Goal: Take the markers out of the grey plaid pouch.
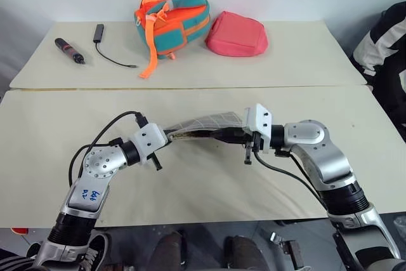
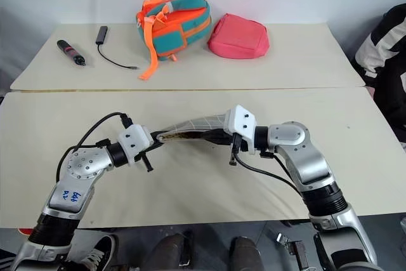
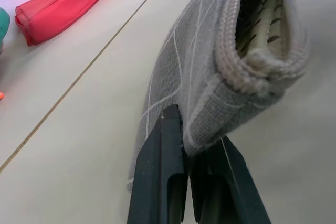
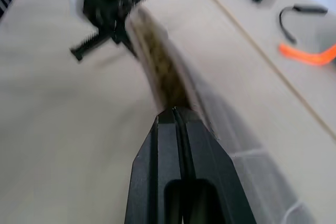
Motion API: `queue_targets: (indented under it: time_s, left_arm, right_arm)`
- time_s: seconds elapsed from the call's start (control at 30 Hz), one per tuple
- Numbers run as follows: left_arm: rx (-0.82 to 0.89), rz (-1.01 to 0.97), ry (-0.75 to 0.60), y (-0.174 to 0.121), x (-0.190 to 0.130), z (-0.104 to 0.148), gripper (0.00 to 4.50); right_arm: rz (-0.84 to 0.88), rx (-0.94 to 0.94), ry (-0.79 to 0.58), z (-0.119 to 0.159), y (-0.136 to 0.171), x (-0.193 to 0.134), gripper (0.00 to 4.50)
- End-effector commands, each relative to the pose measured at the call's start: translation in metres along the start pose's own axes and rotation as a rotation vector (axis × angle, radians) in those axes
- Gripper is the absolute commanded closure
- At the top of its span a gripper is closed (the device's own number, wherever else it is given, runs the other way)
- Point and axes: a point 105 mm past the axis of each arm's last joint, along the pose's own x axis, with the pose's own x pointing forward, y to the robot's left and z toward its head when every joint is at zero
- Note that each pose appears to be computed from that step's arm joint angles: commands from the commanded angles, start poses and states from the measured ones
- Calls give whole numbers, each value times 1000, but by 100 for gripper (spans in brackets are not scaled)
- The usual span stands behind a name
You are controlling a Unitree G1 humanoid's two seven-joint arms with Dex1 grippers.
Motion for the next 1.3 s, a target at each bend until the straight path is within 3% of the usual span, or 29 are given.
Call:
queue_targets:
  time_s: [0.03, 0.1, 0.3, 0.47, 0.6, 0.7, 0.97, 1.1, 1.27, 1.3]
  left_arm:
    - [41, 5, -46, 2, 1, 16, 450]
    - [44, 0, -48, 1, 1, 16, 450]
    - [36, -14, -60, -2, 3, 20, 450]
    - [1, -69, -90, -14, 13, 31, 450]
    - [-50, -87, -120, -21, 19, 40, 450]
    - [-75, -93, -129, -22, 21, 43, 450]
    - [-95, -84, -124, -16, 20, 42, 450]
    - [-121, -78, -136, -15, 21, 43, 450]
    - [-219, -89, -174, -13, 22, 53, 450]
    - [-253, -99, -178, -13, 22, 55, 450]
  right_arm:
    - [-11, -59, 4, 3, -2, -1, 447]
    - [-29, -78, 55, -8, -5, -3, 447]
    - [-61, -103, 58, -9, -11, -2, 447]
    - [-117, -292, 223, -24, -26, -1, 447]
    - [-135, -337, 254, -24, -32, 4, 447]
    - [-156, -366, 255, -19, -36, 6, 391]
    - [-152, -381, 256, -13, -41, 1, 118]
    - [-137, -397, 252, -9, -41, -1, 135]
    - [-119, -469, 279, 1, -46, -8, 295]
    - [-112, -469, 278, 6, -47, -10, 295]
